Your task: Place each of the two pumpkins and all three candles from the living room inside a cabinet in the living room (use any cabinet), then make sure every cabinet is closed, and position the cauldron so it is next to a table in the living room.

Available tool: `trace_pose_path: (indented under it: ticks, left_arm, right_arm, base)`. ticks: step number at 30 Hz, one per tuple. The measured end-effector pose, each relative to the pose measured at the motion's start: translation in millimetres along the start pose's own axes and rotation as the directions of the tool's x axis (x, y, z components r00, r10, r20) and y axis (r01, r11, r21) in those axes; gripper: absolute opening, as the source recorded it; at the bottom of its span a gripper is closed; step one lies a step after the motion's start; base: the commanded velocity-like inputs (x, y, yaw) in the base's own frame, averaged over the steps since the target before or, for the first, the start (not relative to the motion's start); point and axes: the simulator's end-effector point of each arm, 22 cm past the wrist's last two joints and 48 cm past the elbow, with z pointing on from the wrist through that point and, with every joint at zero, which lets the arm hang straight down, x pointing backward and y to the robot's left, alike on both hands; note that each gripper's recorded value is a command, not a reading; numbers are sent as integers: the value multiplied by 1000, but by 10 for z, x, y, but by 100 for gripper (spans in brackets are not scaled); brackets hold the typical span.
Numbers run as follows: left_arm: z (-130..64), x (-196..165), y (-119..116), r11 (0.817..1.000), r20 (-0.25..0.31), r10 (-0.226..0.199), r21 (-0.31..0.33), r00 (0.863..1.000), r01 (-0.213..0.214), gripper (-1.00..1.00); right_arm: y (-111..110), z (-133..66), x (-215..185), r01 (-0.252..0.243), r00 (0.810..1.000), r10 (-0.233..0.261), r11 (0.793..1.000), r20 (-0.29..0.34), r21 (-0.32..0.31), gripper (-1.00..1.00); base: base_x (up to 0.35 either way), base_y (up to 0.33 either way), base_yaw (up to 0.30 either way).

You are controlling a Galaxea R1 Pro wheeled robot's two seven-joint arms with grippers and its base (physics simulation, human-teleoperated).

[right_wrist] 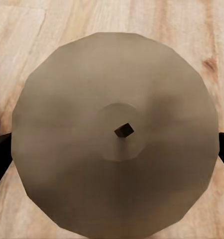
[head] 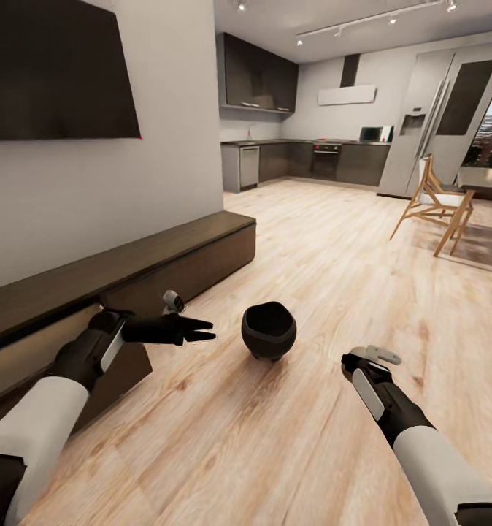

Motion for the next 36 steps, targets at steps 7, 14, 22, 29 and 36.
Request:
trace_pose_path:
  ticks: [7, 14, 22, 29, 36]
  left_arm:
    - [48, -75, -501, 988, -15, 152, 20, 988, -151, 100]
    - [-99, -37, -938, 967, 6, 251, 53, 968, -251, 100]
    - [-206, -3, -1301, 945, 20, 318, 74, 948, -319, 100]
    - [-230, 75, -1566, 922, 11, 382, 72, 924, -382, 100]
    - [-241, 91, -1770, 906, 11, 417, 71, 909, -417, 100]
  right_arm:
    - [18, -130, -193, -12, 999, 12, 1000, 31, -12, -100]
    - [31, -266, -382, -24, 998, 26, 999, 62, -24, -100]
    - [51, -430, -586, -35, 995, 39, 999, 95, -39, -100]
    - [110, -589, -751, -39, 991, 46, 997, 124, -60, -100]
    - [188, -758, -909, -41, 987, 54, 995, 152, -90, -100]
  base:
    - [0, 0, 238]
    - [0, 0, 238]
    - [-32, 0, 238]
    - [-110, 0, 241]
    - [-119, 0, 242]
